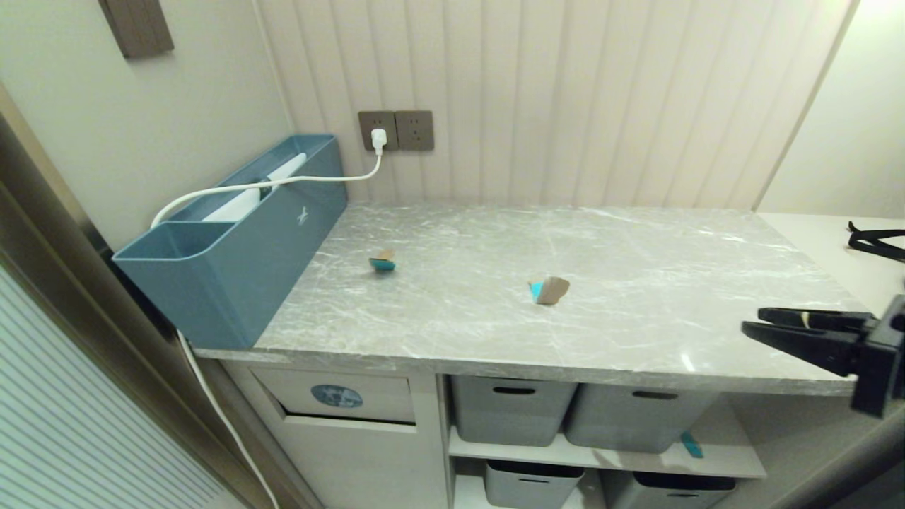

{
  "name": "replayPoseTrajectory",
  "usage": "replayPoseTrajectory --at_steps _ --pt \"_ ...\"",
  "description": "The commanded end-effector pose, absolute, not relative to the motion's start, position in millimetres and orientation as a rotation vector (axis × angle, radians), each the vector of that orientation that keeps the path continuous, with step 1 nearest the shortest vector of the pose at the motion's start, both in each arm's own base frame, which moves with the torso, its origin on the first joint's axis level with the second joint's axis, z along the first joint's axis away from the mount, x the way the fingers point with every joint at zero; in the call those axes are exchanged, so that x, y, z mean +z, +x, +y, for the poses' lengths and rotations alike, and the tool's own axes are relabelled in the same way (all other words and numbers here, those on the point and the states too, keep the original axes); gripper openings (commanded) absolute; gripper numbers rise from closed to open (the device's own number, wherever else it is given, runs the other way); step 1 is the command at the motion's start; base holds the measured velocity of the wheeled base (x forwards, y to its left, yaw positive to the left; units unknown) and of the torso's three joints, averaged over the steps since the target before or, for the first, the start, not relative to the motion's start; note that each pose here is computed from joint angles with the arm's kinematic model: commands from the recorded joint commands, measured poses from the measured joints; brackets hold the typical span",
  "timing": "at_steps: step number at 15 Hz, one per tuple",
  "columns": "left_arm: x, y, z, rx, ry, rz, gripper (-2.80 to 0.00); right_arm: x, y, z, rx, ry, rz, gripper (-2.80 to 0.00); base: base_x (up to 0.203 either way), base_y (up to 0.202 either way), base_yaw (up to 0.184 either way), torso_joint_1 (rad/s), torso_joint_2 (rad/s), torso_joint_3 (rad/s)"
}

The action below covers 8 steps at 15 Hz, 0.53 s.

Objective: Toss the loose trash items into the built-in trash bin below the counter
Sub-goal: Pick up the garbage

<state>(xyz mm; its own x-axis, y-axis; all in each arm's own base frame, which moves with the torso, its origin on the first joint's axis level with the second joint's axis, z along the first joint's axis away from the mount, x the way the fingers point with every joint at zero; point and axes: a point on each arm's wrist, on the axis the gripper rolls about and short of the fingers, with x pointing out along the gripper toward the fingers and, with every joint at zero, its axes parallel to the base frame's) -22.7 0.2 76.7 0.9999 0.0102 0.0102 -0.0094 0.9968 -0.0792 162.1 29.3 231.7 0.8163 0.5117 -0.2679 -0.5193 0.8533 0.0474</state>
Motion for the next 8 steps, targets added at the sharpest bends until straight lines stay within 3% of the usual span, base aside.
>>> replayPoseTrajectory --at_steps 1,4,8 --pt "76 -22 0 0.010 -0.080 -0.007 -2.80 204 216 40 0.584 -0.012 0.400 0.00 0.000 0.000 0.000 0.000 0.00 0.000" --pt "76 -22 0 0.010 -0.080 -0.007 -2.80 181 274 52 0.613 -0.017 0.375 0.00 0.000 0.000 0.000 0.000 0.00 0.000" --pt "76 -22 0 0.010 -0.080 -0.007 -2.80 140 334 68 0.635 -0.049 0.193 0.00 0.000 0.000 0.000 0.000 0.00 0.000"
